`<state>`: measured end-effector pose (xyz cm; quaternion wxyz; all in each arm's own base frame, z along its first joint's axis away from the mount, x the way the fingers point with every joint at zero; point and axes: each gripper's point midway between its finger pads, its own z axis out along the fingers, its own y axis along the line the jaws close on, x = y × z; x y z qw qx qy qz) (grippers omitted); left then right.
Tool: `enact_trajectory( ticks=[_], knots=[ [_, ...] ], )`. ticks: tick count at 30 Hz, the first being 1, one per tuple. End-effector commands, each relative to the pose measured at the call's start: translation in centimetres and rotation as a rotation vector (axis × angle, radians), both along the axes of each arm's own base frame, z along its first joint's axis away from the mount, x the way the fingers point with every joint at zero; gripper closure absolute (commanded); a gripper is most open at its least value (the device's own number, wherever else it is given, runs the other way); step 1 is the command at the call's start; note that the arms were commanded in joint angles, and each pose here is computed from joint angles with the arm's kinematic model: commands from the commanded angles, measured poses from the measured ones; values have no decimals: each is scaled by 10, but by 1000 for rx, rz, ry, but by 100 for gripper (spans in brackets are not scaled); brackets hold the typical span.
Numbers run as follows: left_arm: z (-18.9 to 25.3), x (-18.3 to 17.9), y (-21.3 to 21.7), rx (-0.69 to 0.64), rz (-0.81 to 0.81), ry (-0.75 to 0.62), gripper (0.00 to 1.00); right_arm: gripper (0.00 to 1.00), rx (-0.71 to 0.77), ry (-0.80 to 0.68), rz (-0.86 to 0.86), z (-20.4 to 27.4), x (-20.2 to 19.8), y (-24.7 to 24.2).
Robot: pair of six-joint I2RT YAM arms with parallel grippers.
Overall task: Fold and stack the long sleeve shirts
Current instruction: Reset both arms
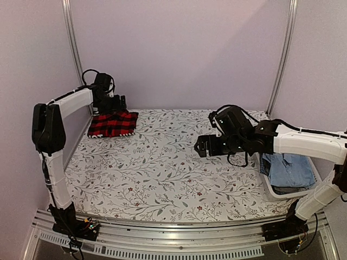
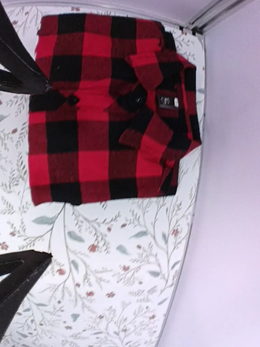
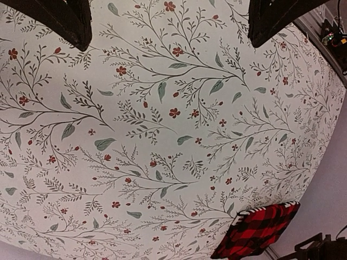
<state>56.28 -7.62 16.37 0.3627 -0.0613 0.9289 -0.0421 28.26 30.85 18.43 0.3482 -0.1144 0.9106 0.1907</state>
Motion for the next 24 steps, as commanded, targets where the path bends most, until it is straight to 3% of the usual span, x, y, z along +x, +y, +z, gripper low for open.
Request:
enact_trajectory(
  ticks=[1, 14, 24],
  knots=[
    [17, -36, -76, -158, -164, -58, 0, 1, 62, -95, -57, 35, 9, -13],
    [35, -182, -213, -308, -475, -120, 0, 1, 125, -209, -183, 58, 13, -51],
    [69, -235, -230, -336, -523, -215, 0, 1, 137, -324, -294, 79, 20, -77]
  ],
)
